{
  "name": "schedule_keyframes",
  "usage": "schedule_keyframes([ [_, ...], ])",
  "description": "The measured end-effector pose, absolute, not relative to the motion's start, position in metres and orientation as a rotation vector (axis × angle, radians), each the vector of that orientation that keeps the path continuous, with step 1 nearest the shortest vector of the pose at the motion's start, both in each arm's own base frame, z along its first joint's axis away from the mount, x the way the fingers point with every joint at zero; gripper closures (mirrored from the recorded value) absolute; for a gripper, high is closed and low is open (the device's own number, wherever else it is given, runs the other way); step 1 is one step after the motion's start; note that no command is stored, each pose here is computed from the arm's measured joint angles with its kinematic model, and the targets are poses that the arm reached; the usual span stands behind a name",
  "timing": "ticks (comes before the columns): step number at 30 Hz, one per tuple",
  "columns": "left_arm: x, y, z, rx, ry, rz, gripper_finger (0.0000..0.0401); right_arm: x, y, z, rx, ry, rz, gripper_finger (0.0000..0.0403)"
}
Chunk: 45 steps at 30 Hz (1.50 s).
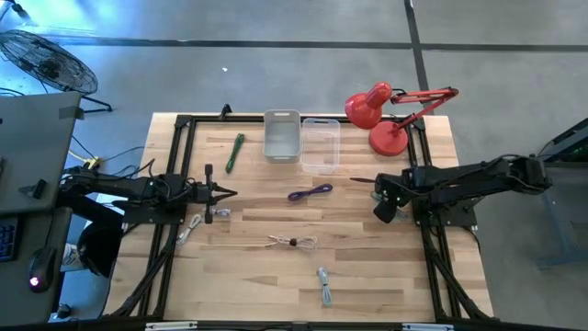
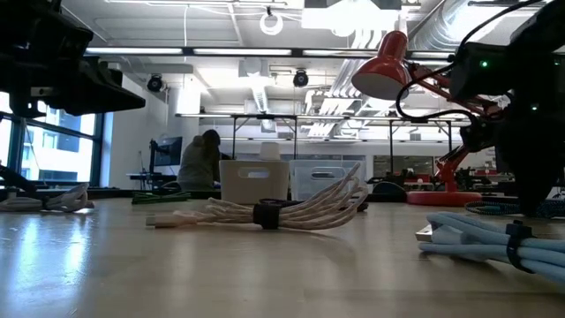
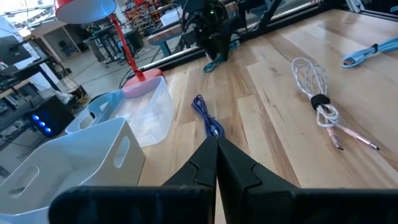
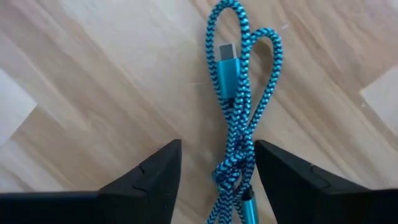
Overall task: Pick & Place USB Port
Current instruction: Put the blue patterned charger cable into the gray bin
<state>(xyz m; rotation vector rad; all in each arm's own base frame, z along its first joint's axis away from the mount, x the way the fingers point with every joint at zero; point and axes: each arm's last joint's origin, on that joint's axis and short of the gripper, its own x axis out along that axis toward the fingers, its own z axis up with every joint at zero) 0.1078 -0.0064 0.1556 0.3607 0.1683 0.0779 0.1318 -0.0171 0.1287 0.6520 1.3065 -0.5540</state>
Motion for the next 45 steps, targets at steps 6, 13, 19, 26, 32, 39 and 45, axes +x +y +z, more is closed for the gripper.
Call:
schedule_keyframes([
  [6,0.108,-0.006,0.156,0.361,0.169,0.077,0.04,0.131,-0.019,0.128,0.602,1.304,-0.594,0.0349],
  [13,0.108,-0.006,0.156,0.361,0.169,0.077,0.04,0.137,-0.021,0.128,0.578,1.212,-0.618,0.0375],
  [19,0.108,-0.006,0.155,0.388,0.172,0.072,0.04,0.171,-0.022,0.144,0.589,0.858,-0.441,0.0375],
  [26,0.108,-0.006,0.155,0.532,0.185,0.086,0.04,0.198,-0.024,0.177,0.528,0.535,-0.266,0.0375],
  [32,0.108,-0.002,0.157,0.611,0.213,0.229,0.04,0.222,-0.027,0.237,0.299,0.372,-0.173,0.0375],
  [39,0.107,0.001,0.158,0.547,0.22,0.328,0.04,0.246,-0.05,0.287,0.095,0.352,-0.175,0.0376],
  [45,0.107,0.001,0.158,0.472,0.207,0.337,0.04,0.291,-0.088,0.301,0.045,0.423,-0.187,0.0376],
])
